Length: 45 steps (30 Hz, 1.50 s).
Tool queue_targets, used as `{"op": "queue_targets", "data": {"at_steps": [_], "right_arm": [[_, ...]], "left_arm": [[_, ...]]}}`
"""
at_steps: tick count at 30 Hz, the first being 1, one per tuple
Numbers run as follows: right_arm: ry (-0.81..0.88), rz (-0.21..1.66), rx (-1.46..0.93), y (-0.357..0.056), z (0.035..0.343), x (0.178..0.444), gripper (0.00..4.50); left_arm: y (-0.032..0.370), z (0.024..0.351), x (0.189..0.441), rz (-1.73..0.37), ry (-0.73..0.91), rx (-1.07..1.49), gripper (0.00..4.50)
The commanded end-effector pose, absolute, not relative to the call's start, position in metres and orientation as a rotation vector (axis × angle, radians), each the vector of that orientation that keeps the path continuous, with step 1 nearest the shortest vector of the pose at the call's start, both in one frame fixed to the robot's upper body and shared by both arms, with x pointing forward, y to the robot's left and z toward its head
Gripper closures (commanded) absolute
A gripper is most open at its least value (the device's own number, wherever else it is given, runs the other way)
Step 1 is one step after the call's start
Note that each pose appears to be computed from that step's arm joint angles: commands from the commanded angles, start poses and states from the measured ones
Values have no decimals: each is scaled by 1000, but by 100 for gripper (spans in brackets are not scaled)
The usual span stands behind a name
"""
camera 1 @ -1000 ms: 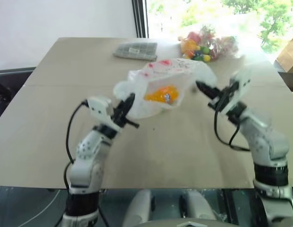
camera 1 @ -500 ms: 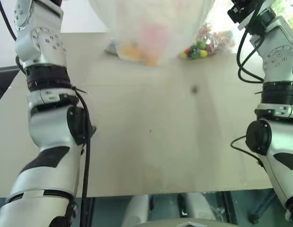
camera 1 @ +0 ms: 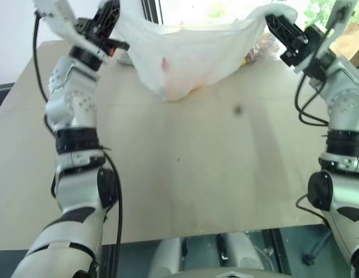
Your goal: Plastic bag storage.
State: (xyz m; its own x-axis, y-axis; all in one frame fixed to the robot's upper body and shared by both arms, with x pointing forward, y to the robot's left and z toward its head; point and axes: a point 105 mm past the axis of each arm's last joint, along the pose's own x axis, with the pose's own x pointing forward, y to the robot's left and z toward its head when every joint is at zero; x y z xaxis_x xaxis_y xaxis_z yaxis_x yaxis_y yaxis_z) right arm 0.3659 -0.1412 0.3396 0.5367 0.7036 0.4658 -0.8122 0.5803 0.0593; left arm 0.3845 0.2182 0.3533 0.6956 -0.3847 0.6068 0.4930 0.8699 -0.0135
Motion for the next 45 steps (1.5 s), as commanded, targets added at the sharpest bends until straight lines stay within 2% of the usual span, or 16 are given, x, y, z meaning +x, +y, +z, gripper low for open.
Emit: {"op": "queue_targets", "data": {"at_steps": [1,5,8,13,14,16,17,18,22,24,28,34,36,38,42,45], "right_arm": [[-520,1000,266,-141,370,322,448],[-446,1029,256,-133,353,306,448],[-433,1027,304,-131,352,307,448],[-228,1002,179,-133,294,320,448],[-205,998,164,-134,286,320,423],[-175,995,153,-138,275,320,354],[-169,976,150,-141,271,322,288],[-168,958,147,-143,269,325,270],[-177,880,200,-155,266,334,86],[-142,870,224,-162,254,334,2],[-67,849,218,-167,230,330,2],[-33,835,251,-164,216,321,2],[35,774,221,-172,186,320,2],[63,759,214,-172,173,317,2],[29,764,250,-172,180,318,2],[15,754,242,-173,177,319,2]], "left_arm": [[232,389,337,-458,-772,-181,450],[251,381,315,-336,-748,-182,450],[249,381,304,-322,-735,-235,450],[243,330,308,-299,-573,-214,450],[243,317,308,-294,-535,-202,450],[246,285,308,-273,-445,-152,395],[253,272,309,-228,-413,-137,348],[260,262,309,-192,-391,-140,324],[274,242,305,-149,-349,-244,150],[282,229,300,-140,-321,-281,65],[298,215,288,-111,-287,-341,65],[333,203,274,33,-245,-416,65],[355,203,263,86,-297,-482,65],[355,201,256,68,-277,-400,65],[354,216,240,-32,-381,-530,65],[376,203,230,38,-342,-476,65]]}}
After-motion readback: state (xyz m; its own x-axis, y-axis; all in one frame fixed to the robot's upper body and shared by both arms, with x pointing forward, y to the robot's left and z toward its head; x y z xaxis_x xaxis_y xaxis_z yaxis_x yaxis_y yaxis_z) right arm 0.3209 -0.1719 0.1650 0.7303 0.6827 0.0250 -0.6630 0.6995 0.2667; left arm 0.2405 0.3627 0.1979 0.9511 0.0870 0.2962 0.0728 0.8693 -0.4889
